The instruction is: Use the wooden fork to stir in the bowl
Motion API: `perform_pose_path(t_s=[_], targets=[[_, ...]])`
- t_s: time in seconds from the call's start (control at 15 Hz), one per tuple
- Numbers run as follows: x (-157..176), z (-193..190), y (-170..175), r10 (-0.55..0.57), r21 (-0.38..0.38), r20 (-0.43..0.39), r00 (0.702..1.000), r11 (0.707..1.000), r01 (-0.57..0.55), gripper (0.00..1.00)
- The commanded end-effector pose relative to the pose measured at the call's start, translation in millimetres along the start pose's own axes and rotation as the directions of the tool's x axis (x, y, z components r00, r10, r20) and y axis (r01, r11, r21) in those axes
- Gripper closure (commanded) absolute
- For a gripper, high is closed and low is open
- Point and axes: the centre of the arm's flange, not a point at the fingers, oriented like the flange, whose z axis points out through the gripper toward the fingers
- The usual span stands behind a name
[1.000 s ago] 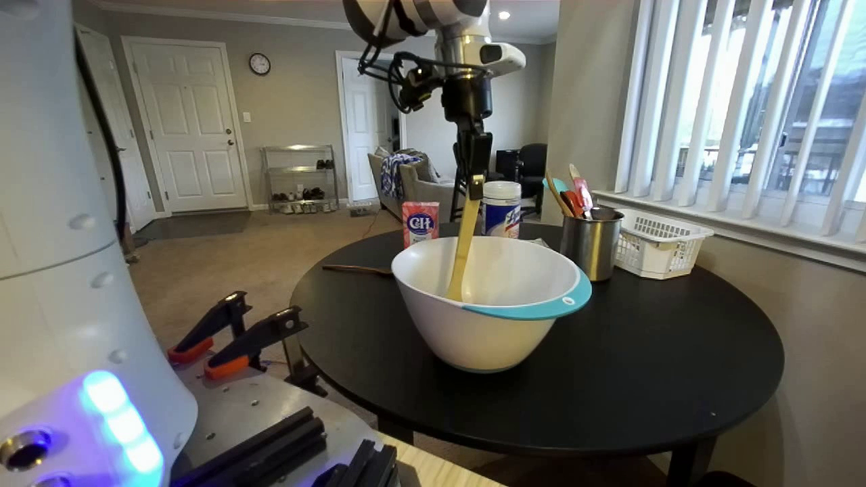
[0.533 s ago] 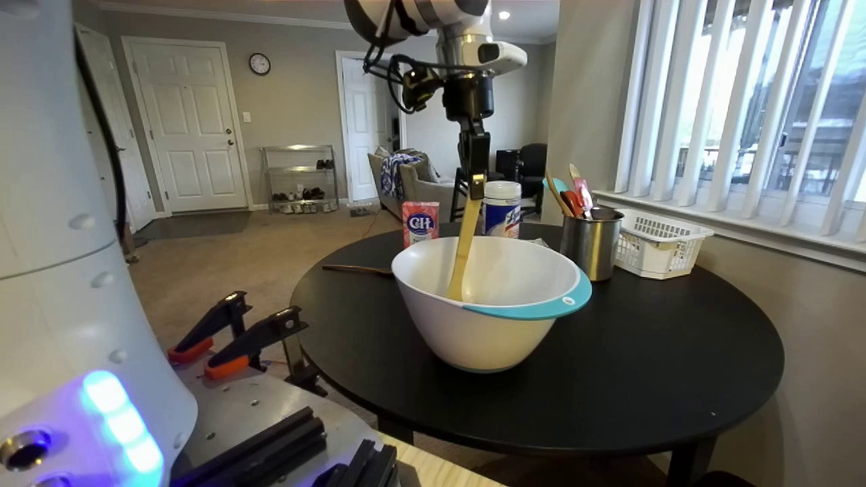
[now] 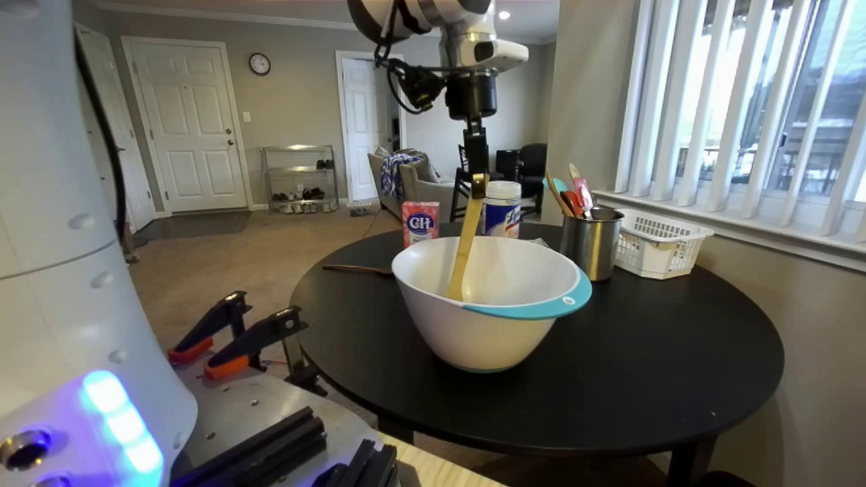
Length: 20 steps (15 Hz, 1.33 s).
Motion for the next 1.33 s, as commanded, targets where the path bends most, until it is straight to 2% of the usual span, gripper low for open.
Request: perform_pose_path(t_s=[0.0,0.4,0.53,0.8,1.13,1.27], targets=[[-2,4,-9,0.138,0.031,0.025,0.990,0.990,-0.139,0.97],[-4,6,-15,0.177,0.005,-0.042,0.983,0.984,-0.176,0.97],[-5,5,-16,0.183,-0.003,-0.068,0.981,0.983,-0.184,0.62],[-5,11,-18,0.198,-0.017,-0.102,0.975,0.979,-0.201,0.38],[-5,17,-22,0.204,-0.031,-0.100,0.974,0.978,-0.208,0.06],[-4,17,-23,0.198,-0.040,-0.096,0.976,0.979,-0.202,0.00]])
